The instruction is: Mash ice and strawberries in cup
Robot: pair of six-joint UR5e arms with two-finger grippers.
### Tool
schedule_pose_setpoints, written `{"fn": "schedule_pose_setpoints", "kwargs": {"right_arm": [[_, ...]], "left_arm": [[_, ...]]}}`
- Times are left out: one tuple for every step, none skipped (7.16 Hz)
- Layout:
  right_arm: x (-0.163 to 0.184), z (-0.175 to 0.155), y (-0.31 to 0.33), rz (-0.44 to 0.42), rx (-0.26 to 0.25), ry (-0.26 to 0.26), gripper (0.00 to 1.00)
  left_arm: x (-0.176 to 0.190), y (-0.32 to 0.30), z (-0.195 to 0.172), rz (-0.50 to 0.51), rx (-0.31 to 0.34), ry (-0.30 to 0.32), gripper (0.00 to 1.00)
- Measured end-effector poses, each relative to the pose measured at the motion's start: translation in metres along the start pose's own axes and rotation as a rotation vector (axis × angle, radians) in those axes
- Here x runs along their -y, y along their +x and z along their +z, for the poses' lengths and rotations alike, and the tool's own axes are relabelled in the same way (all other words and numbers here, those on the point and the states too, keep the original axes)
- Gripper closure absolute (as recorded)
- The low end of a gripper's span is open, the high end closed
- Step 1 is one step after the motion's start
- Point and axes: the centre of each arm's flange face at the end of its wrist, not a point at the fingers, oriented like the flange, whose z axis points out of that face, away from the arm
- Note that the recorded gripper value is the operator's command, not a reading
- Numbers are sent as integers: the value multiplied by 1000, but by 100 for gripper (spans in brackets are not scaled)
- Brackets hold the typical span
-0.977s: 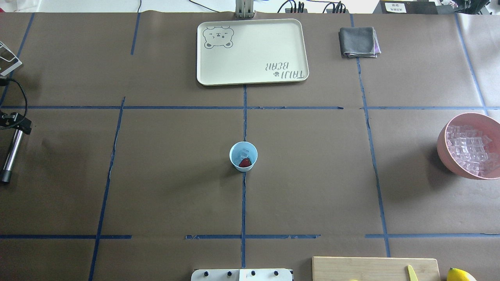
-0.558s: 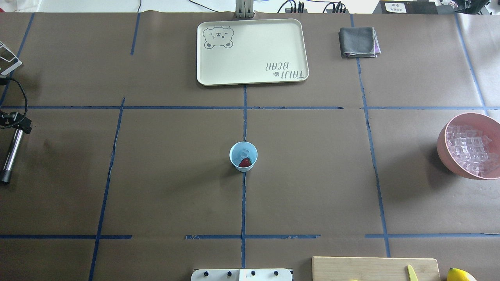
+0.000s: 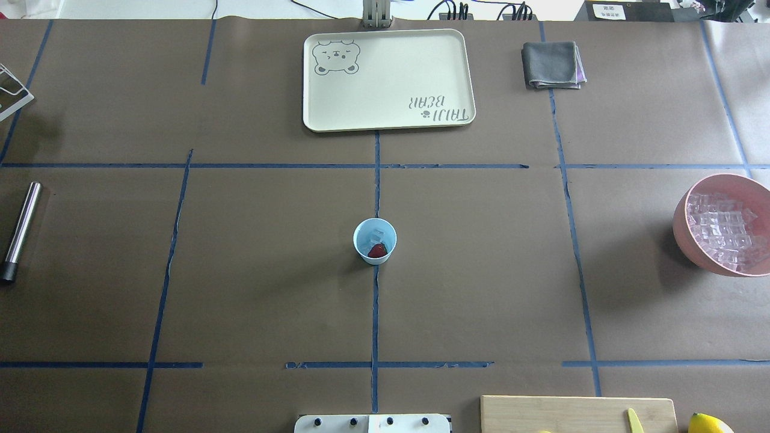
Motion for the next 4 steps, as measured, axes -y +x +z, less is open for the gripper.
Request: {"fn": "schedule_pose_setpoints", "kwargs": {"right_arm": [[0, 0, 0, 0, 0, 0, 1], [0, 0, 0, -1, 0, 1, 1], [1, 0, 0, -1, 0, 1, 1], [1, -1, 0, -2, 0, 2, 1]], "left_arm": [[-11, -10, -5, -24, -59, 10, 0], [-18, -14, -5, -32, -85, 18, 0], [-20, -16, -5, -29, -92, 28, 0], [-20, -16, -5, -25, -94, 34, 0]]}}
